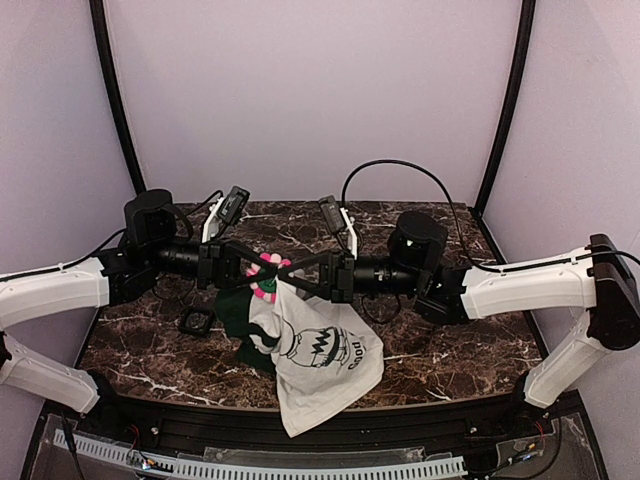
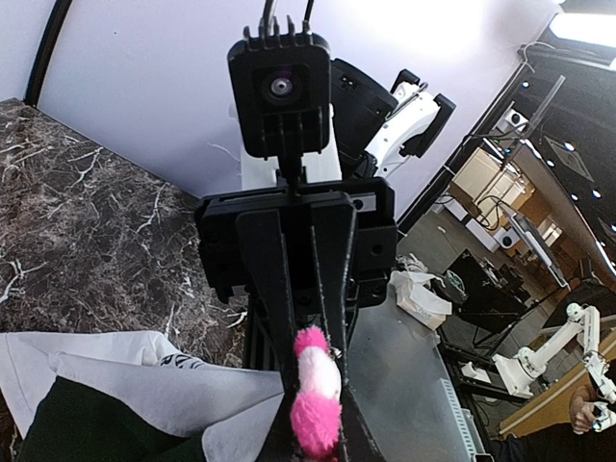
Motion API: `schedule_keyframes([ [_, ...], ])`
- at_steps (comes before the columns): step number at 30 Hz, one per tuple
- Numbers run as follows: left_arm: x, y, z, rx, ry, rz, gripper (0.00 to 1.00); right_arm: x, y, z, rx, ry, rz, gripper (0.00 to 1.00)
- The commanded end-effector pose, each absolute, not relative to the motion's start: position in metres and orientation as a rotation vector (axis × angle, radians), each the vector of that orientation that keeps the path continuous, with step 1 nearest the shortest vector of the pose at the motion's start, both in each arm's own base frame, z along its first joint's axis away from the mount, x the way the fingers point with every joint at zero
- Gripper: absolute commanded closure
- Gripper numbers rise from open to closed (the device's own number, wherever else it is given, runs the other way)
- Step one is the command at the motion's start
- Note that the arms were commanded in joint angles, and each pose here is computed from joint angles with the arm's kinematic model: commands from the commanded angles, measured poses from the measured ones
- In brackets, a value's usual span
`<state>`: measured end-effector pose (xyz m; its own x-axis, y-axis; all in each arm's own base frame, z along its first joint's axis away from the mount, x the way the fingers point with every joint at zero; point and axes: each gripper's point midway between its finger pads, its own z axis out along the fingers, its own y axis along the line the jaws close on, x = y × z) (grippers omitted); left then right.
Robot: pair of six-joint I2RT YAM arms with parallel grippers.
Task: Remove the brooch from the garment
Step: Open the brooch on the crumpled clothing.
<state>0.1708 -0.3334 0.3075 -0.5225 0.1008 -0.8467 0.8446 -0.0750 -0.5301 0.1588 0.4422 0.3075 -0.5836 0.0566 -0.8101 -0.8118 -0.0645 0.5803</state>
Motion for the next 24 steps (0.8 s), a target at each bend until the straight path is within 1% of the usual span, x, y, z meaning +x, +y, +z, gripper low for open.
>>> schedule_keyframes([
  [1,0.165,-0.332,0.319,1.059,1.546,-1.651,0.99,0.161,0.447,0.299,-0.789,1.606,1.710,1.00],
  [10,0.158,-0.339,0.304,1.138,1.594,-1.549,0.99,0.181,0.459,0.287,-0.705,1.749,1.655,1.00],
  [15,0.153,-0.339,0.303,1.152,1.593,-1.515,0.99,0.206,0.457,0.260,-0.542,1.930,1.600,1.00],
  [20,0.145,-0.342,0.302,1.188,1.584,-1.544,0.99,0.226,0.445,0.228,-0.390,2.054,1.611,1.00],
  [24,0.134,-0.347,0.296,1.236,1.597,-1.550,0.99,0.235,0.440,0.216,-0.353,2.088,1.600,1.00],
])
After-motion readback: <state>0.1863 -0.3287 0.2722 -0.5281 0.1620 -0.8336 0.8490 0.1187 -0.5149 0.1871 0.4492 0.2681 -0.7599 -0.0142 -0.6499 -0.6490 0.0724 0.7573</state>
